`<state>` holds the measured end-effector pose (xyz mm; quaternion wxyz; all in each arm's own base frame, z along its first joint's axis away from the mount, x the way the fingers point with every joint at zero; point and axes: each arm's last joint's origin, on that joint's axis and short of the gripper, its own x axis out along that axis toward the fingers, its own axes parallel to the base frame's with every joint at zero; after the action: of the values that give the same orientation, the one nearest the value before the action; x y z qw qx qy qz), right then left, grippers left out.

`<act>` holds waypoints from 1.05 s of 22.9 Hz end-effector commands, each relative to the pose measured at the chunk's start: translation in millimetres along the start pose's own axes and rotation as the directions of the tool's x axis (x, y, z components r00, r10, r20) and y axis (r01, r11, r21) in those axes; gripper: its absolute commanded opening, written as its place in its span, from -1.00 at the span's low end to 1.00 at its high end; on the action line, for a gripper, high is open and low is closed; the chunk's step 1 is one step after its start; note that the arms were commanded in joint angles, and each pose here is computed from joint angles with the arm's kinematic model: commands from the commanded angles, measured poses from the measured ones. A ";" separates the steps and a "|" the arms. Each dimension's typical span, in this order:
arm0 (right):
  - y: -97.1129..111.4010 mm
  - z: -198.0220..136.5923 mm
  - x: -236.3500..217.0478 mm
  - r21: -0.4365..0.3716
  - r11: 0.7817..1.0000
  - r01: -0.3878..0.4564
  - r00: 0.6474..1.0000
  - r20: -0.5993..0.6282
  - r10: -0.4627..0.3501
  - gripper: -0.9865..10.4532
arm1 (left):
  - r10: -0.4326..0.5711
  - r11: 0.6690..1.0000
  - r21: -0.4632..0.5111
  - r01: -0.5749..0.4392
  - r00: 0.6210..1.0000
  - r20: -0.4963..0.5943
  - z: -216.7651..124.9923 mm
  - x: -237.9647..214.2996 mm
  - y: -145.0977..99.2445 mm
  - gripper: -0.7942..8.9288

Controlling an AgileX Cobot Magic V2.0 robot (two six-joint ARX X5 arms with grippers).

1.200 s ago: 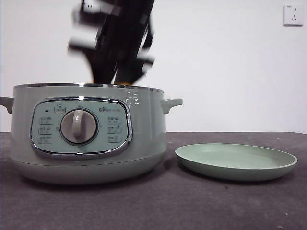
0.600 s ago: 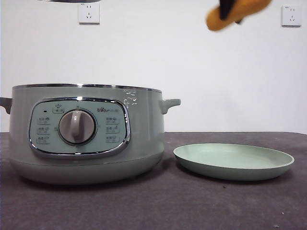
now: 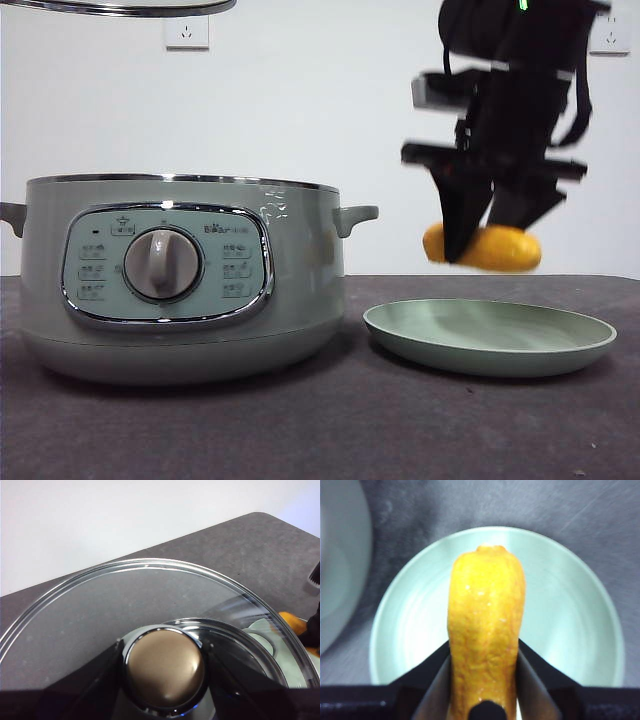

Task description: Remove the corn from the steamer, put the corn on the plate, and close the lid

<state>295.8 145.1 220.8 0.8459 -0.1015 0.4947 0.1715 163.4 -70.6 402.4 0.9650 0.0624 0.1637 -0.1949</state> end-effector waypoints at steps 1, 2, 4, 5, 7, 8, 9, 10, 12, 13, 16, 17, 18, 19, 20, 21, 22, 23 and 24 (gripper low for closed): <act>-0.6 -13.4 19.5 0.015 1.000 0.003 1.000 0.001 -0.003 -0.85 | 0.001 1.000 -0.006 -0.001 0.997 0.076 8.4 -6.1 0.3 -0.85; -1.1 -16.2 23.3 0.015 1.000 0.005 1.000 0.001 -0.005 -0.85 | 0.001 1.000 -0.006 -0.001 0.997 0.077 8.5 -6.2 0.3 -0.86; -2.7 -18.3 31.1 0.019 1.000 0.007 1.000 -0.003 -0.007 -0.85 | 0.001 1.000 -0.006 -0.001 0.997 0.077 8.4 -6.1 0.3 -0.86; -3.3 -18.6 35.5 0.021 1.000 0.008 1.000 -0.009 -0.008 -0.85 | 0.001 1.000 -0.006 -0.001 0.997 0.077 8.4 -6.1 0.3 -0.86; -6.5 -20.1 42.6 0.030 0.999 0.014 1.000 -0.027 -0.013 -0.85 | 0.001 1.000 -0.006 -0.001 0.997 0.077 8.4 -6.1 0.3 -0.86; -6.9 -21.0 45.8 0.030 0.999 0.015 0.999 -0.037 -0.014 -0.85 | 0.001 1.000 -0.006 -0.001 0.997 0.077 8.4 -6.1 0.3 -0.86; -7.5 -21.9 48.5 0.032 0.999 0.016 0.999 -0.047 -0.015 -0.82 | 0.001 1.000 -0.006 -0.001 0.997 0.077 8.4 -6.1 0.3 -0.86; -8.8 -22.4 49.3 0.035 0.999 0.016 0.999 -0.052 -0.014 -0.82 | 0.001 1.000 -0.006 -0.001 0.997 0.077 8.4 -6.1 0.3 -0.86; -8.8 -22.7 49.9 0.035 0.999 0.012 0.998 -0.055 -0.010 -0.77 | 0.001 1.000 -0.006 -0.001 0.997 0.077 8.4 -6.1 0.3 -0.86; -8.8 -22.7 49.9 0.036 0.999 0.012 0.998 -0.055 -0.010 -0.66 | 0.001 1.000 -0.006 -0.001 0.997 0.077 8.4 -6.1 0.3 -0.86; -9.2 -23.1 49.8 0.037 0.999 0.014 0.998 -0.060 -0.011 -0.32 | 0.001 1.000 -0.006 -0.001 0.997 0.077 8.4 -6.1 0.3 -0.86; -9.8 -23.3 49.8 0.038 0.999 0.015 0.998 -0.062 -0.013 -0.28 | 0.001 1.000 -0.006 -0.001 0.997 0.077 8.4 -6.1 0.3 -0.86; -10.4 -23.3 49.8 0.040 0.999 0.016 0.998 -0.062 -0.014 -0.25 | 0.001 1.000 -0.006 -0.001 0.997 0.077 8.4 -6.1 0.3 -0.86; -10.6 -23.4 49.8 0.040 0.999 0.017 0.998 -0.063 -0.014 -0.25 | 0.001 1.000 -0.006 -0.001 0.997 0.076 8.4 -6.1 0.3 -0.86; -10.6 -23.4 49.8 0.041 0.999 0.017 0.998 -0.063 -0.014 -0.24 | 0.001 1.000 -0.006 -0.001 0.997 0.076 8.4 -6.1 0.3 -0.86; -10.7 -23.4 49.8 0.041 0.999 0.019 0.998 -0.063 -0.016 -0.19 | 0.001 1.000 -0.005 -0.001 0.997 0.076 8.3 -6.1 0.3 -0.86; -11.0 -23.4 49.8 0.041 0.999 0.022 0.998 -0.063 -0.019 -0.11 | 0.001 1.000 -0.005 -0.001 0.997 0.075 8.3 -6.1 0.3 -0.86; -11.6 -23.4 49.8 0.042 0.999 0.024 0.998 -0.064 -0.022 -0.04 | 0.001 1.000 -0.006 0.000 0.997 0.074 8.2 -6.0 0.3 -0.86; -12.5 -23.5 49.8 0.045 0.999 0.025 0.998 -0.064 -0.022 0.00 | 0.001 1.000 -0.006 0.000 0.997 0.074 8.2 -6.0 0.3 -0.86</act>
<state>305.3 136.5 172.4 0.8390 -0.0936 0.5139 0.1523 163.3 -70.6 402.4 0.9650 0.0624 0.1639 -0.1949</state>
